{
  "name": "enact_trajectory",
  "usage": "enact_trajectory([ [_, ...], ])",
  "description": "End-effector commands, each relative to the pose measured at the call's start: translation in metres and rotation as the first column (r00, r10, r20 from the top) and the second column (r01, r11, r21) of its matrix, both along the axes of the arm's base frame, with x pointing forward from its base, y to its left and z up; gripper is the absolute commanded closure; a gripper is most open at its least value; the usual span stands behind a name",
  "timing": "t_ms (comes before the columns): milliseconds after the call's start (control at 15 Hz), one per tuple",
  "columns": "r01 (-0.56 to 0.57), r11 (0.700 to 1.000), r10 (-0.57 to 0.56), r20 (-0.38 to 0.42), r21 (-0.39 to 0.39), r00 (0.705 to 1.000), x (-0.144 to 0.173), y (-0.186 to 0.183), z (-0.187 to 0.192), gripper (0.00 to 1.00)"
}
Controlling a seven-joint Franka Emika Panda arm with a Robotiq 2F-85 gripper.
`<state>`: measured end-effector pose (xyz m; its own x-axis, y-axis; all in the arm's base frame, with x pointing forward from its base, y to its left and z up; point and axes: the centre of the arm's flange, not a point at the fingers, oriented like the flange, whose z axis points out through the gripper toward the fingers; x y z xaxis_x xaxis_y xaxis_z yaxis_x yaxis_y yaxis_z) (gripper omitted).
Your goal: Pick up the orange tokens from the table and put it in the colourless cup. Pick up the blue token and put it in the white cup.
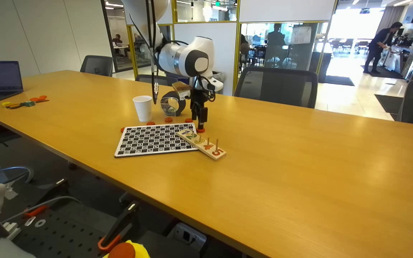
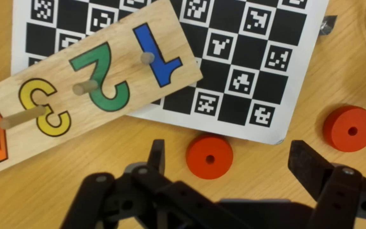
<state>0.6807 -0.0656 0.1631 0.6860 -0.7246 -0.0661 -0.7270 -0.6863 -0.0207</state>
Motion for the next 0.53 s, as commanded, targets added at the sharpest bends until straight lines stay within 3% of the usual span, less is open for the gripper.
enact_trajectory([
  [0,0.017,1.000,-0.017,0.011,-0.012,1.000,0.013,-0.005,-0.007,0.00],
  [467,0.014,1.000,-0.014,0.009,-0.015,1.000,0.017,-0.014,-0.018,0.00],
])
